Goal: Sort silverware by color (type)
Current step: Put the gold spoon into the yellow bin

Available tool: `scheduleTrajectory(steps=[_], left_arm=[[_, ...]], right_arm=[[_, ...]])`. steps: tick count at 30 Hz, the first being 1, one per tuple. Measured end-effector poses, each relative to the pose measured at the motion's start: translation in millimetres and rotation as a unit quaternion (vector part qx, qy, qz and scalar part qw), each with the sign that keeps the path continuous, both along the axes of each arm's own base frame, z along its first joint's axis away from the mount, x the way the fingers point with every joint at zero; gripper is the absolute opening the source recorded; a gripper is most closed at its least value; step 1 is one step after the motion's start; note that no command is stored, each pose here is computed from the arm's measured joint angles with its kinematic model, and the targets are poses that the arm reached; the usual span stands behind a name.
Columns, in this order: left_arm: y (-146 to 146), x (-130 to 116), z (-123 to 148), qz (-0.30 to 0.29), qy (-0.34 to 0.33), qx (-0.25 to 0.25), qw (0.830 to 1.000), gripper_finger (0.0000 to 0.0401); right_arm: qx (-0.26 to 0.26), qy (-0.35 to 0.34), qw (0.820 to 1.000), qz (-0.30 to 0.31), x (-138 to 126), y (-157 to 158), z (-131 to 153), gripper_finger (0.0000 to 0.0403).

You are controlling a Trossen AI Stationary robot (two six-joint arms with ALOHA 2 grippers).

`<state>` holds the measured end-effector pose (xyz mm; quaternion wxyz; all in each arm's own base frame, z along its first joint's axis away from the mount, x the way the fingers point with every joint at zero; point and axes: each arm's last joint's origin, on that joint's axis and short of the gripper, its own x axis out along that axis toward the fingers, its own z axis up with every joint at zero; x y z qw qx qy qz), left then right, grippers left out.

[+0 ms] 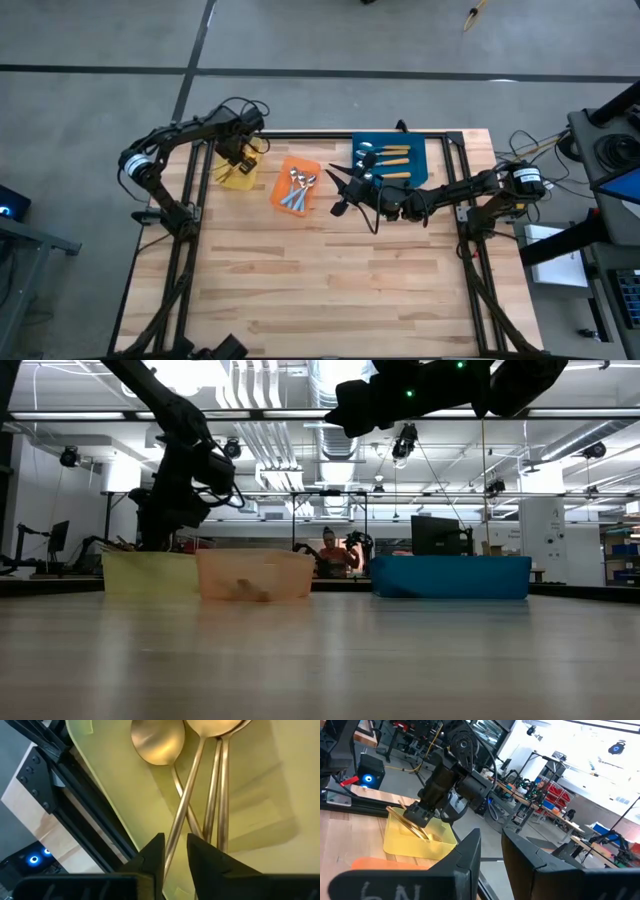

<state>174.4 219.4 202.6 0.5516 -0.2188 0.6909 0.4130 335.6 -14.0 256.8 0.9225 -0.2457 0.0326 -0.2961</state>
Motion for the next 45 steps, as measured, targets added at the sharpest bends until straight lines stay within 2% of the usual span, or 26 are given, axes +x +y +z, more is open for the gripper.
scheduleTrajectory(steps=[7,15,22,32,40,45], left_arm=[[-8,4,10,-0.001,-0.015,0.018,1.0,0.0086],[-40,20,38,-0.037,-0.068,0.068,0.995,0.0088],[-81,38,65,-0.084,-0.15,0.118,0.978,0.0088],[-137,40,90,-0.121,-0.23,0.133,0.956,0.0088],[-166,35,93,-0.17,-0.254,0.127,0.944,0.0088],[-185,28,80,-0.227,-0.259,0.122,0.931,0.0088]], right_arm=[[0.0,0.0,1.0,0.0,0,0,0,0.0068],[0.003,-0.002,1.0,0.001,0,0,0,0.0068],[0.007,-0.008,1.0,0.006,0,0,0,0.0068],[0.012,-0.011,1.0,0.007,0,1,1,0.0068],[0.019,-0.018,1.0,0.014,0,1,1,0.0068],[0.027,-0.029,0.996,0.086,1,5,3,0.0068]])
